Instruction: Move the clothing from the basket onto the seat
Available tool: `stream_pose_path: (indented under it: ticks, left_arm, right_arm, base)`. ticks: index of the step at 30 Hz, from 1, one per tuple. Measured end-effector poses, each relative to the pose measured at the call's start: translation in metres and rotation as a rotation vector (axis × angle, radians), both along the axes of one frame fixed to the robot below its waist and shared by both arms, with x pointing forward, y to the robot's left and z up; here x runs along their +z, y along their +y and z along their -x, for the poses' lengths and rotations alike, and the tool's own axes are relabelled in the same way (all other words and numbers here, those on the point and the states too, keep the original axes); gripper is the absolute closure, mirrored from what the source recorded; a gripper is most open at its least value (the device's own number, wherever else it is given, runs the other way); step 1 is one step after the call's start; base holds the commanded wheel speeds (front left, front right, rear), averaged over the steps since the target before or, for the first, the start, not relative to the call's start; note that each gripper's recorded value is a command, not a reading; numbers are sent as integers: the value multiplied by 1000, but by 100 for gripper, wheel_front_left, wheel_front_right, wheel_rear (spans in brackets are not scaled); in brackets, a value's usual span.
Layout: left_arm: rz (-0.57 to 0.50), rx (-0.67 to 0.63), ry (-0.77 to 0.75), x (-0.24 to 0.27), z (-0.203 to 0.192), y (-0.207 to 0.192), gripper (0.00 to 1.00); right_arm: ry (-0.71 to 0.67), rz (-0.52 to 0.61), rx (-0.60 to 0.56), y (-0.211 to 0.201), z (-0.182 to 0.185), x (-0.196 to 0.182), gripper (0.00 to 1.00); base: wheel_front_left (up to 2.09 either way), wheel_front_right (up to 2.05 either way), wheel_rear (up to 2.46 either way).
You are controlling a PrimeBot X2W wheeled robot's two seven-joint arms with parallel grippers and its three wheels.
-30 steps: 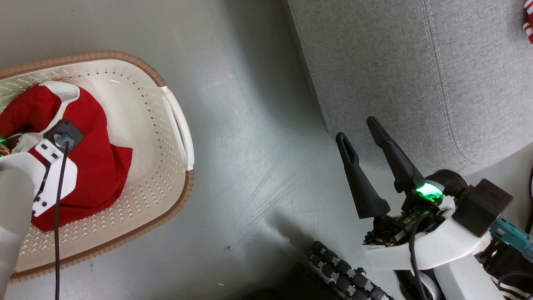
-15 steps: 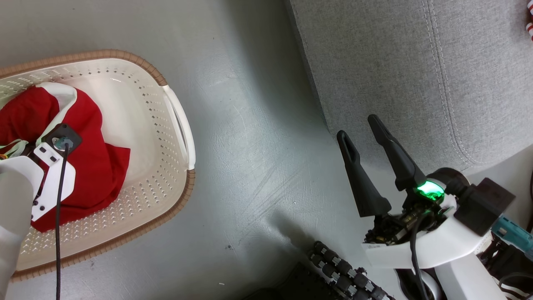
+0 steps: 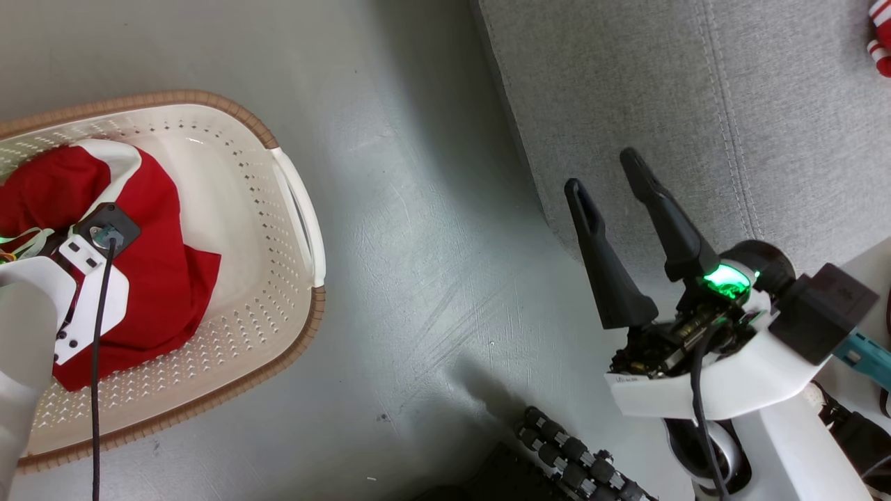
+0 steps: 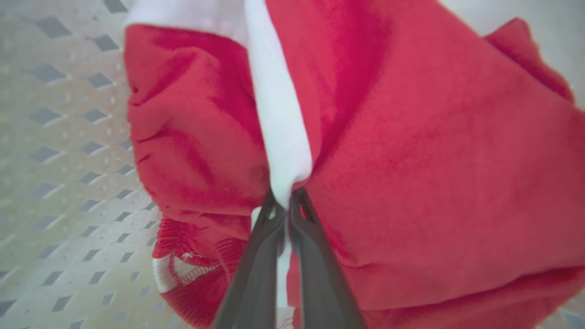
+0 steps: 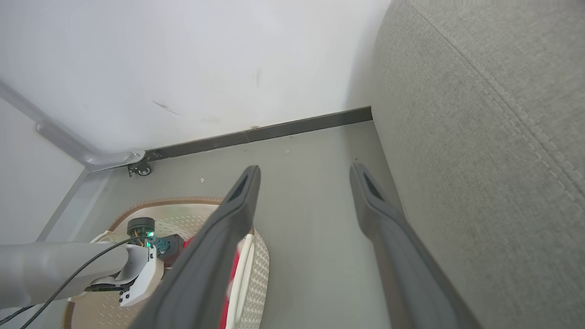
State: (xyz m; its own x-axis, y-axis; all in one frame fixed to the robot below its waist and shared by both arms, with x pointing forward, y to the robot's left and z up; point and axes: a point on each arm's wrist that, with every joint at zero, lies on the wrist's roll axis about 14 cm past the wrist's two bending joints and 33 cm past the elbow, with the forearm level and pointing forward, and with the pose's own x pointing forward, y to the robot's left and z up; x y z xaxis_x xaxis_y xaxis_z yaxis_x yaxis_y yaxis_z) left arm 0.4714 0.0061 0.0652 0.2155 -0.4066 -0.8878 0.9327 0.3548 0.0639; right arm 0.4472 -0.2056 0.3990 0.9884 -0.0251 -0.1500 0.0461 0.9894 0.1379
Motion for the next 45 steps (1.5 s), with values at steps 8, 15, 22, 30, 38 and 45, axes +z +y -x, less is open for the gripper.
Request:
stream_pose_path:
  ticks: [8,15,22,30,38,45]
  left_arm:
    - [27,-3,-27,10,-7,-3,100]
    - [79,19,-64,31,-17,-9,100]
    - [103,37,-94,49,-20,-4,100]
    - [187,79,-136,80,-20,-11,100]
    - [247,147,-184,114,-16,-9,100]
    - [277,221,-220,144,-11,-2,100]
  right_arm:
    - [-60,27,11,-4,-12,17,0]
    - [-128,55,15,-9,-24,38,0]
    - [-174,68,10,-14,-29,54,0]
    - [-216,73,5,-16,-28,72,0]
    - [-254,79,20,-11,-25,90,0]
    - [-297,75,32,-5,-20,109,0]
  base:
    - [0,0,0]
    - [0,0,0]
    - [0,0,0]
    - [0,0,0]
    - [0,0,0]
    - [0,0,0]
